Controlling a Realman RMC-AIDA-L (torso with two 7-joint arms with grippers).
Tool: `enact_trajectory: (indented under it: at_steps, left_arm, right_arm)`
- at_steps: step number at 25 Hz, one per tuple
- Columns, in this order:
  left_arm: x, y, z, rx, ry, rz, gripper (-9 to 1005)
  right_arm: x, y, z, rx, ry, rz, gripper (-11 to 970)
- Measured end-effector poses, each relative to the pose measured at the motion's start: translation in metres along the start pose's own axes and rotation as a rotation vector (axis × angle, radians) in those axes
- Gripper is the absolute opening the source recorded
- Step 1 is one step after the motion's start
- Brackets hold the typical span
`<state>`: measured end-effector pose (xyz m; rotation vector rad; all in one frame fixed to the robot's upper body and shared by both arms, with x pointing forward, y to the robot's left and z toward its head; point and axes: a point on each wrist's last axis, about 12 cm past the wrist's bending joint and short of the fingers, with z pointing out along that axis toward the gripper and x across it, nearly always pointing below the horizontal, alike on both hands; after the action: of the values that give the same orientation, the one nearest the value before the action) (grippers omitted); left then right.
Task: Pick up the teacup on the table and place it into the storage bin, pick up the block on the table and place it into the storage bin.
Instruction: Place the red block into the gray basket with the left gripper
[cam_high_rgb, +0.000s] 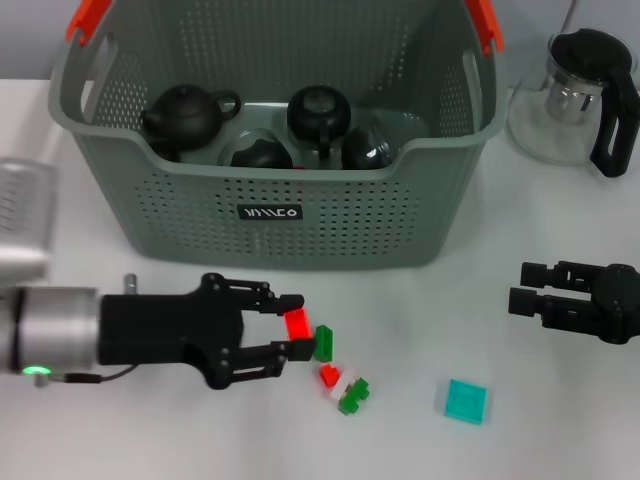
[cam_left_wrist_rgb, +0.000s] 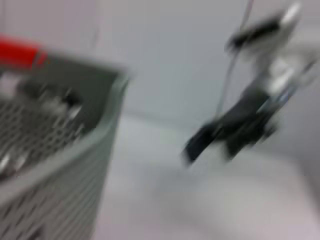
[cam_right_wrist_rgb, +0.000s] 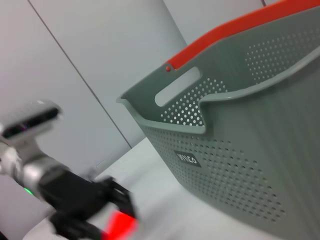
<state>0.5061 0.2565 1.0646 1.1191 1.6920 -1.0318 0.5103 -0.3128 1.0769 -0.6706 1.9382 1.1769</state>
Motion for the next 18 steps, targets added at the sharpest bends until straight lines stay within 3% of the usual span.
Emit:
enact_trajectory:
  at_steps: [5, 10, 14, 18]
  left_arm:
    - [-0.037, -0.006, -0.029, 0.166, -0.213, -0.045, 474]
    - [-0.073, 0.006, -0.036, 0.183, -0.409, -0.066, 472]
    - [-0.112, 0.028, -0.032, 0.139, -0.511, -0.064, 474]
    - [-0.156, 0.06, -0.03, 0.014, -0.438, -0.114, 481]
  right_arm:
    - [-0.001, 0.0, 0.0, -0.001, 0.0, -0.001, 686]
    - [-0.003, -0.001, 0.001, 0.001, 0.002, -0.008, 685]
    - [-0.003, -0.001, 0.003, 0.002, 0.004, -0.012, 684]
    - [-0.004, -0.002, 0.003, 0.002, 0.006, -0.013, 684]
